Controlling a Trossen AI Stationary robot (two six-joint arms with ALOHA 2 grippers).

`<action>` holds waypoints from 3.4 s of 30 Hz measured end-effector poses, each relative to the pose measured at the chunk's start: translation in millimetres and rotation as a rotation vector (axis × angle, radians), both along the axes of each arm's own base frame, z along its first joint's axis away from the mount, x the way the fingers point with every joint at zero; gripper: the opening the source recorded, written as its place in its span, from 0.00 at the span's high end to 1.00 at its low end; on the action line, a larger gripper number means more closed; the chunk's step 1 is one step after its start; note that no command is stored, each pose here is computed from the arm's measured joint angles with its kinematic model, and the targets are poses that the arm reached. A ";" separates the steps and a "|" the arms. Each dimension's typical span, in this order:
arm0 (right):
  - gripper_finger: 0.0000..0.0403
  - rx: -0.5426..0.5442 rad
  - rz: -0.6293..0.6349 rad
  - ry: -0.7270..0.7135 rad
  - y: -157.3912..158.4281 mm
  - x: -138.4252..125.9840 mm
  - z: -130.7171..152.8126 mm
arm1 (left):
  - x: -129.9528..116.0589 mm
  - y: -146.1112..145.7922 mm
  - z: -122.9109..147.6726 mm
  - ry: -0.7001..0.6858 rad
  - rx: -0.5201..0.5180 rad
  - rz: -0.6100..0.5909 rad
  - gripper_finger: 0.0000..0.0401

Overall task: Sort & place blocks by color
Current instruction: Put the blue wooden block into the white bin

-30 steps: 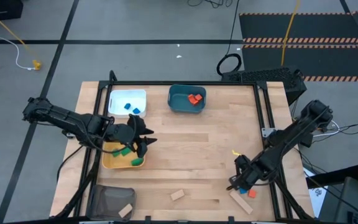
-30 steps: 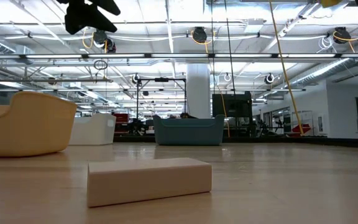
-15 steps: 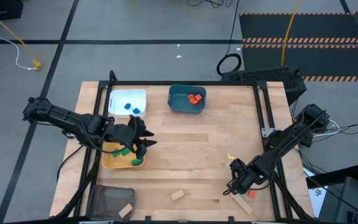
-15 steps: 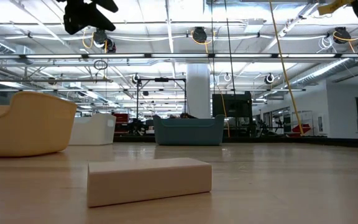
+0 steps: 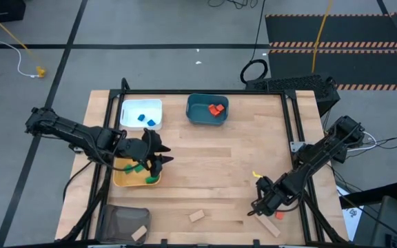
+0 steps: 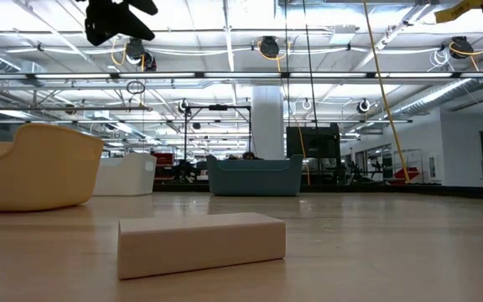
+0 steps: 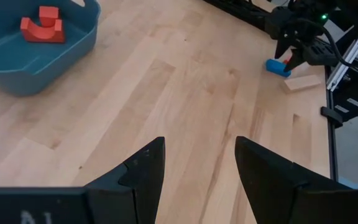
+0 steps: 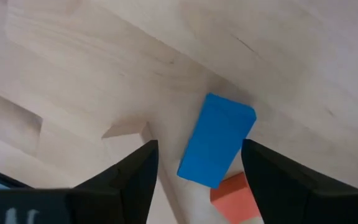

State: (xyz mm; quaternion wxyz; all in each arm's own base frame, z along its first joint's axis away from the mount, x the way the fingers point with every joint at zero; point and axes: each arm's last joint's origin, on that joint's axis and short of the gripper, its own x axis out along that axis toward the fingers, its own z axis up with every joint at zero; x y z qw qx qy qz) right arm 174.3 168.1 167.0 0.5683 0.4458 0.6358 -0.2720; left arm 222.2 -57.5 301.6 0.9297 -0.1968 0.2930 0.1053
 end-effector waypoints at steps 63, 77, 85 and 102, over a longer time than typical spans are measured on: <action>0.73 -0.743 0.240 -1.048 -50.5 47.4 34.2 | 46.7 -18.6 -2.2 -0.236 0.108 -0.117 0.51; 0.72 -1.165 0.100 -1.341 -94.8 79.4 89.8 | 86.0 -29.4 -19.4 -0.335 0.541 -0.097 0.51; 0.71 -1.172 -0.001 -1.354 -117.0 85.5 93.0 | 95.9 -24.1 -24.3 -0.295 0.770 -0.019 0.51; 0.71 -1.181 -0.104 -1.495 -140.1 92.9 102.5 | 114.3 4.9 -17.0 -0.393 0.887 0.170 0.51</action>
